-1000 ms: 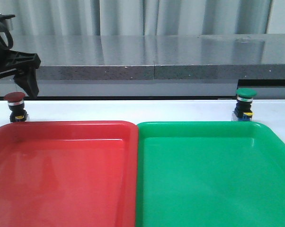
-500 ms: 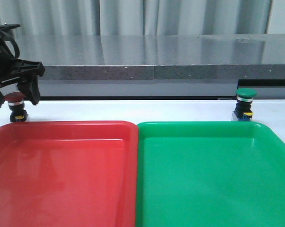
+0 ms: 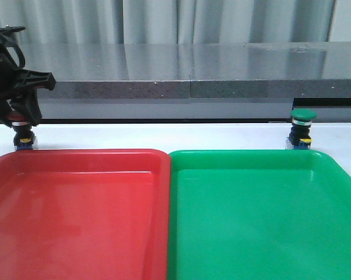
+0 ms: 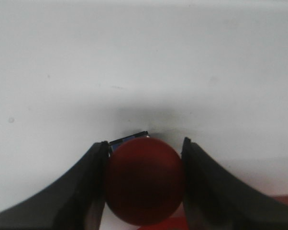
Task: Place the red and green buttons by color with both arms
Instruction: 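Lift the red button with the left gripper and carry it over the red tray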
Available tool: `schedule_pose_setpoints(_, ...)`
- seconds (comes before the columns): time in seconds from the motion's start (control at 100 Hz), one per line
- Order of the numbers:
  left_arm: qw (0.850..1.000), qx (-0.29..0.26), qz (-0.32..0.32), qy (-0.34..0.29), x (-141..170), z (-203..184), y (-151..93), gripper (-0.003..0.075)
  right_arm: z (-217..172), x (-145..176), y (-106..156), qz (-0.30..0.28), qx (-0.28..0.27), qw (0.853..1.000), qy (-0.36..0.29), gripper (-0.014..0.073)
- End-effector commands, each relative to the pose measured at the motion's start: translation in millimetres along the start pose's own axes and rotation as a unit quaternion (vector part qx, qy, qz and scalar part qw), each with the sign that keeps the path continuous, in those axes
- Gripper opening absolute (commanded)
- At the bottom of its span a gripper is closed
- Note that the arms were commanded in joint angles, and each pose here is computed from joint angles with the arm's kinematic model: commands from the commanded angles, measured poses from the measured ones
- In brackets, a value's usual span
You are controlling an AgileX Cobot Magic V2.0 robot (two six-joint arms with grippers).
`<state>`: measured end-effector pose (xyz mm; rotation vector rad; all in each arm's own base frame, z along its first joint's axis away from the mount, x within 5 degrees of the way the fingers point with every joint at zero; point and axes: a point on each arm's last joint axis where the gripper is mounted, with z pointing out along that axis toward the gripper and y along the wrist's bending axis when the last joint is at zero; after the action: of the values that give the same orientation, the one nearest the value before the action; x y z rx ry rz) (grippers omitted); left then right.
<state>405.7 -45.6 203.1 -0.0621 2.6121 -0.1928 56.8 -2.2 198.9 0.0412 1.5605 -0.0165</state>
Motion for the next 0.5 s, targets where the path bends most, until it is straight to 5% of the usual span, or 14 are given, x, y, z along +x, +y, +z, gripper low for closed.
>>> schedule_pose_setpoints(0.0,0.997,0.015,0.003,-0.071,-24,-42,-10,0.0125,-3,-15,0,-0.008,-0.002,0.998,-0.058,-0.0064)
schedule_pose_setpoints(0.49,0.987,0.071,0.060,-0.133,5,-118,-61,0.0125,-3,-15,0,-0.008,-0.002,0.998,-0.058,-0.0064)
